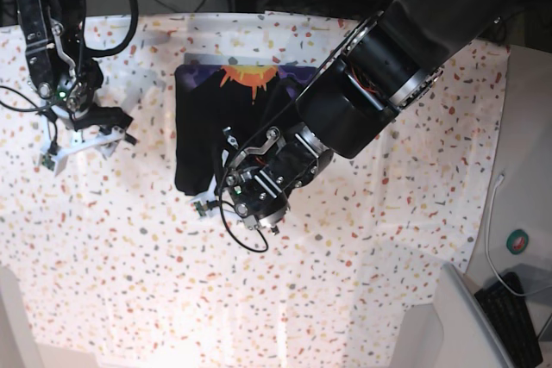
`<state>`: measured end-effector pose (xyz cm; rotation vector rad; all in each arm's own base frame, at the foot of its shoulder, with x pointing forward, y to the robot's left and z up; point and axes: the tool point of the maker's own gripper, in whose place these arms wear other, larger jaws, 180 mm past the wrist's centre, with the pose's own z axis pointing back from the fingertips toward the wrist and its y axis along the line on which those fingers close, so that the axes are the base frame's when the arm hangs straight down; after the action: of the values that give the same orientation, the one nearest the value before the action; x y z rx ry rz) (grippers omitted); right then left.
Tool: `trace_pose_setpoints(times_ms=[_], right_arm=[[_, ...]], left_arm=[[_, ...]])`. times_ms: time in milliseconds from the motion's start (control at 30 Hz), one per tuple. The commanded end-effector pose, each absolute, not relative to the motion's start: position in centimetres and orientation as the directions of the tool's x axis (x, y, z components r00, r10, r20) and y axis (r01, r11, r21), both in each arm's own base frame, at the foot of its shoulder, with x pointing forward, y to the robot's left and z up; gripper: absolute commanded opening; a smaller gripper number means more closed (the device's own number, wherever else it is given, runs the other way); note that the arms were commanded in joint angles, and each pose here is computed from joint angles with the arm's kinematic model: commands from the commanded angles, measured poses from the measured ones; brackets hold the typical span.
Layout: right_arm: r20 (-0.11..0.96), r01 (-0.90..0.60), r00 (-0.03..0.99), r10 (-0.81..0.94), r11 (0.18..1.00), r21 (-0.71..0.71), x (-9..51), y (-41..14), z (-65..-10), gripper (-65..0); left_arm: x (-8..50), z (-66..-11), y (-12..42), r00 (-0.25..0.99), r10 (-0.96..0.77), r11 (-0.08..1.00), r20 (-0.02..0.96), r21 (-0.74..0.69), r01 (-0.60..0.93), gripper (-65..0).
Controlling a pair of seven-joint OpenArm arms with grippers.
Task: Layout the t-shirt on the table in an organized manner, then fold the t-shirt properly
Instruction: 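Sweep the left gripper across the black stack to flatten it, then grasp the stack's print-side corners with both grippers and straighten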
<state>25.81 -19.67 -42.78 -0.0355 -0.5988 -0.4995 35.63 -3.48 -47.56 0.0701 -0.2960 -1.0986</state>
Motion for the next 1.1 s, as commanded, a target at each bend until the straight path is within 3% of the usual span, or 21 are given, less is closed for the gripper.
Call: trace_pose_setpoints(times_ms=[0,67,367,567,667,733,767,833,867,900,1033,1067], right_arm=[[0.589,0.452,0.685,-0.428,0.884,0.116,26.9,-20.1,-41.6,-25.4],[0.588,0.451,0.686,-0.428,0.885,0.118,26.9,-20.0,-41.7,-25.4],[0.586,0.451,0.687,-0.428,0.885,0.118,26.9,-19.9,-41.7,-25.4],[0.589,0.450,0.685,-0.428,0.885,0.121,27.0,-19.9,-41.6,-25.4],[0.599,0.403,0.694,-0.400,0.905,0.137,27.3,-19.1,-41.1,-25.5],[0.611,0.324,0.710,-0.351,0.933,0.159,27.3,-17.8,-40.6,-26.0],[0.622,0.277,0.713,-0.324,0.945,0.174,27.0,-16.9,-40.0,-26.0],[0.652,0.176,0.709,-0.268,0.963,0.205,26.5,-15.1,-38.3,-27.8],[0.666,0.113,0.708,-0.233,0.969,0.219,26.0,-14.0,-37.5,-30.9],[0.679,0.049,0.708,-0.196,0.972,0.230,25.5,-12.9,-36.8,-35.7],[0.708,-0.236,0.706,-0.018,0.937,0.258,23.3,-8.5,-36.0,-61.8],[0.714,-0.286,0.700,0.002,0.917,0.278,23.0,-7.2,-35.9,-65.0]], left_arm=[[37.5,-45.6,-4.6,0.395,-0.886,0.450,0.244,0.242,0.859,-65.0],[37.5,-45.6,-4.6,0.395,-0.886,0.450,0.244,0.242,0.859,-64.5],[39.8,-43.5,-3.9,0.399,-0.888,0.453,0.229,0.285,0.845,-40.8],[40.6,-41.1,-5.5,0.360,-0.890,0.440,0.279,0.318,0.840,-19.1],[41.2,-38.9,-5.0,0.351,-0.893,0.437,0.280,0.359,0.825,-15.3],[41.8,-36.1,-4.7,0.354,-0.874,0.469,0.333,0.386,0.794,-19.4],[41.6,-34.9,-4.1,0.382,-0.840,0.521,0.386,0.371,0.769,-24.8],[41.0,-32.6,-2.4,0.441,-0.739,0.639,0.509,0.322,0.699,-44.4],[40.2,-32.1,-1.2,0.463,-0.689,0.687,0.558,0.298,0.662,-59.2],[39.2,-32.1,0.3,0.489,-0.648,0.727,0.584,0.282,0.626,-65.0],[34.3,-33.9,4.5,0.577,-0.541,0.814,0.612,0.206,0.544,-65.0],[32.9,-34.7,4.8,0.591,-0.517,0.826,0.619,0.181,0.534,-65.0]])
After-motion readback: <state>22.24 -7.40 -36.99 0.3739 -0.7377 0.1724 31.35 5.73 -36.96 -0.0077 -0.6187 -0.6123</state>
